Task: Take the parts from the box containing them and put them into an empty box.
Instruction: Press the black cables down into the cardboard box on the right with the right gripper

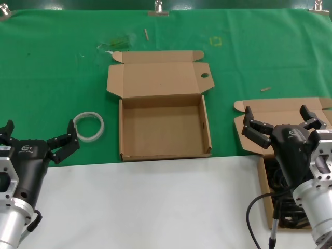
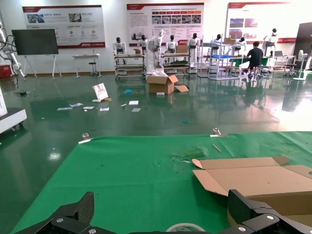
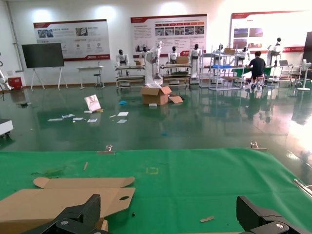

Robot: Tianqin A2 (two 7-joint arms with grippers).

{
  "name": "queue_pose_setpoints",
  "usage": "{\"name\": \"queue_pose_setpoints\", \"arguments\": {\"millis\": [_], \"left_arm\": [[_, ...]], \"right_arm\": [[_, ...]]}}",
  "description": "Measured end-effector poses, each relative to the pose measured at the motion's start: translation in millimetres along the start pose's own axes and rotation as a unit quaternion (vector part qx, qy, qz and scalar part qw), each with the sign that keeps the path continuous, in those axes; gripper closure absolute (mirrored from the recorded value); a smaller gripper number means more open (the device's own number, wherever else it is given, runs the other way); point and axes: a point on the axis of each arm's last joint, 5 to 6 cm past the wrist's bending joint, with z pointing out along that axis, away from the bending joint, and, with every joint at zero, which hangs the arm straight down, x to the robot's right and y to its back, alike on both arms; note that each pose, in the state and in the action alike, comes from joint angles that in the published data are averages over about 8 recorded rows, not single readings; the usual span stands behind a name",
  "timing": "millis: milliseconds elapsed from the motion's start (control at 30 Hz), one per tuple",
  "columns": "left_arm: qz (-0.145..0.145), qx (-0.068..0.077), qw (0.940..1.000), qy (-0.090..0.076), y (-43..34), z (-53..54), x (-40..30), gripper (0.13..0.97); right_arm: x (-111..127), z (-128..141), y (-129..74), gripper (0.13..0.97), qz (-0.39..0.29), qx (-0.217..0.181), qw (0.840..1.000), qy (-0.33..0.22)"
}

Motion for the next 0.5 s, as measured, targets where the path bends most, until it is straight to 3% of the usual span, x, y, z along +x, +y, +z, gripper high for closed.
{"name": "queue_pose_setpoints", "arguments": {"millis": [167,300,500], "left_arm": [[0.000,0.000,1.0000,0.000,0.0,0.0,0.0,0.132],[0.000,0.000,1.0000,0.000,0.0,0.0,0.0,0.132],[0.000,0.000,1.0000,0.000,0.0,0.0,0.0,0.132]], "right_arm": [[-0.4,0.0,0.0,0.130,0.000,0.000,1.000,0.000],[-14.8,-2.0,2.3,0.130,0.010,-0.010,1.000,0.017],[-41.8,-15.3,6.4,0.130,0.017,-0.074,0.994,0.078]]}}
